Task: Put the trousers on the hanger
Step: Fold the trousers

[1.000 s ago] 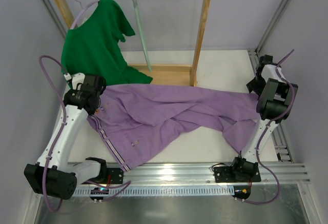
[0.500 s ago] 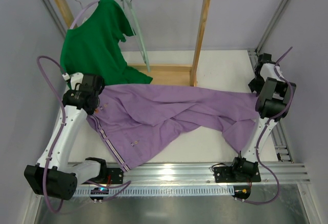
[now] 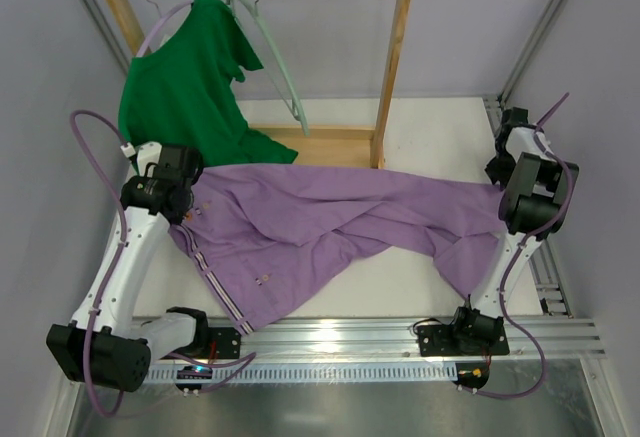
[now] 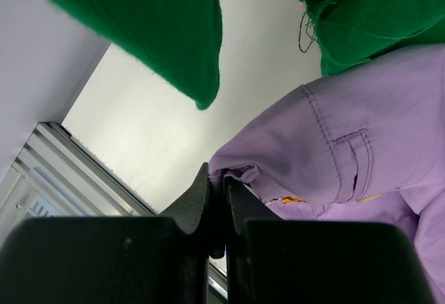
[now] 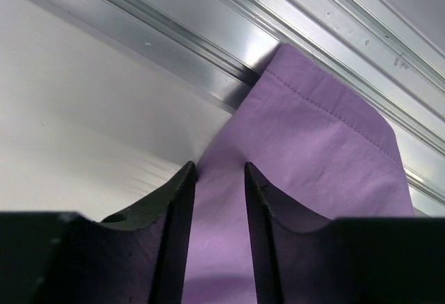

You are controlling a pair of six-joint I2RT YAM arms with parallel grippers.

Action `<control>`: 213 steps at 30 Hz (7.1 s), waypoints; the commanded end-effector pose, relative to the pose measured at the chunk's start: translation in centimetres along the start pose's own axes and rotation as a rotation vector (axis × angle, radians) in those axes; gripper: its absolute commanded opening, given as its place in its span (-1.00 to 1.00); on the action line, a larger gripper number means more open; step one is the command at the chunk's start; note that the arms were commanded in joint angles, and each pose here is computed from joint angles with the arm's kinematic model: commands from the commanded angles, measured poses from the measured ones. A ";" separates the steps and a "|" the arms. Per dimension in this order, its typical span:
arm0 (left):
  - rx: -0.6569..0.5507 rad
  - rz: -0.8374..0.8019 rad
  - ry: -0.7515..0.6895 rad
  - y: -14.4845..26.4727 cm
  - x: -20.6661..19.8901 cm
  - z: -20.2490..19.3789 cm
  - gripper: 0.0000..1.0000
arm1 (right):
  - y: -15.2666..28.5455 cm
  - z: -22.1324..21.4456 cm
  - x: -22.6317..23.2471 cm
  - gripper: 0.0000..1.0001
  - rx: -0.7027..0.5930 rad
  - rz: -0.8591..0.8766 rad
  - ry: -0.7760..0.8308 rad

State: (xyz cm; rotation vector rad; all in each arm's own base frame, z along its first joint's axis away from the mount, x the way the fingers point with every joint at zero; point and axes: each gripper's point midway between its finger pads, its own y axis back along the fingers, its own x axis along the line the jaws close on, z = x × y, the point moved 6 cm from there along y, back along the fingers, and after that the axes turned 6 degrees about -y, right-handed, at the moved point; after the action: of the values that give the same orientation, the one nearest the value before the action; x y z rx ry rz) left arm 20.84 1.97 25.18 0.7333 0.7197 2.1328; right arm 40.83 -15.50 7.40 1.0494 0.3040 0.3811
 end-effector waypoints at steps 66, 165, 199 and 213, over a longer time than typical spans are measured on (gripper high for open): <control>0.334 0.122 0.244 -15.0 0.7 0.4 -0.41 | 10.2 2.9 6.0 -0.89 -0.063 0.453 -0.016; 0.542 0.010 0.564 -6.9 -0.8 -10.5 -0.10 | 25.3 -9.5 -2.0 0.19 -0.115 0.766 0.293; 0.604 0.291 0.304 -16.8 0.9 -6.4 -0.46 | 25.2 -10.6 -2.2 0.19 -0.060 0.798 0.292; 0.677 0.023 0.630 -9.8 -1.2 -11.7 -0.39 | 24.7 -11.5 -1.4 0.19 0.003 0.840 0.290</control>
State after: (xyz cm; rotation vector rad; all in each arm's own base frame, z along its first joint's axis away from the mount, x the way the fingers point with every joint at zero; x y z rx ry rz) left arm 19.42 6.01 12.39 0.4578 1.6507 2.2590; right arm 30.23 3.52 22.77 1.1042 0.1575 1.2481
